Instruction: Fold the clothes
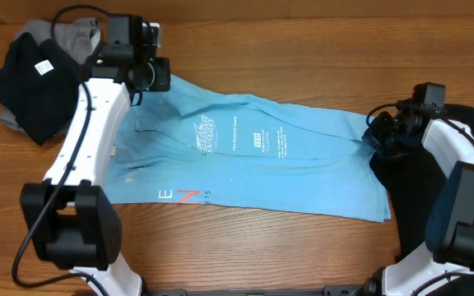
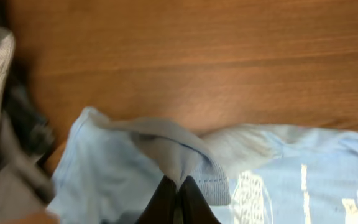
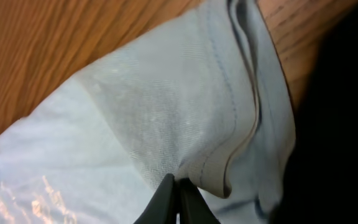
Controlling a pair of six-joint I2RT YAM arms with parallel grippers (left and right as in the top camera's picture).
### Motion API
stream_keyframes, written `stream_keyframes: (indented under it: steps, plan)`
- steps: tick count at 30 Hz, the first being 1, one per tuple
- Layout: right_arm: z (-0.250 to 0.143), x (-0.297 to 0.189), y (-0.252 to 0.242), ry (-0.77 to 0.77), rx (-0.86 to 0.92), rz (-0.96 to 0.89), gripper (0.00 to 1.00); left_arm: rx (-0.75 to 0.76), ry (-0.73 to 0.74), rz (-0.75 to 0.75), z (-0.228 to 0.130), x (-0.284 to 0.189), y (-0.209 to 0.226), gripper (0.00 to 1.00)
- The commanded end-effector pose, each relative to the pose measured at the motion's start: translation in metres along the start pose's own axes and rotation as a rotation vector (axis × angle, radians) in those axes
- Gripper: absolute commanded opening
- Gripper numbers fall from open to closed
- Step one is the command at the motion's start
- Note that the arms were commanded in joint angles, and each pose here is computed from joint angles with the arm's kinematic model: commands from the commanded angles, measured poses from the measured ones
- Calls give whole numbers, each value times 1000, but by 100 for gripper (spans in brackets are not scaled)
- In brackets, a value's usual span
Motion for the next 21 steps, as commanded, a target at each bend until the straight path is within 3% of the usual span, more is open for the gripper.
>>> stream_keyframes:
  steps: [1, 7, 21]
  plan:
    - [5, -30, 15, -68, -37, 39, 4, 3, 10, 58, -2, -17, 15, 4]
    - [3, -35, -5, -71, 16, -67, 4, -30, 185, 111, -38, -22, 32, 4]
    - [6, -65, -5, -3, 64, -35, 4, -46, 312, 95, -70, -51, 44, 4]
Point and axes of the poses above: each gripper's point midway between its finger pads, its own x axis out along the fingers, its own y axis along the line the jaws close on, z = x × y, the point moved 5 cm from there along -x, back along the fingers, and after that the axes turned 15 degrees about x, right-handed, at the moved point
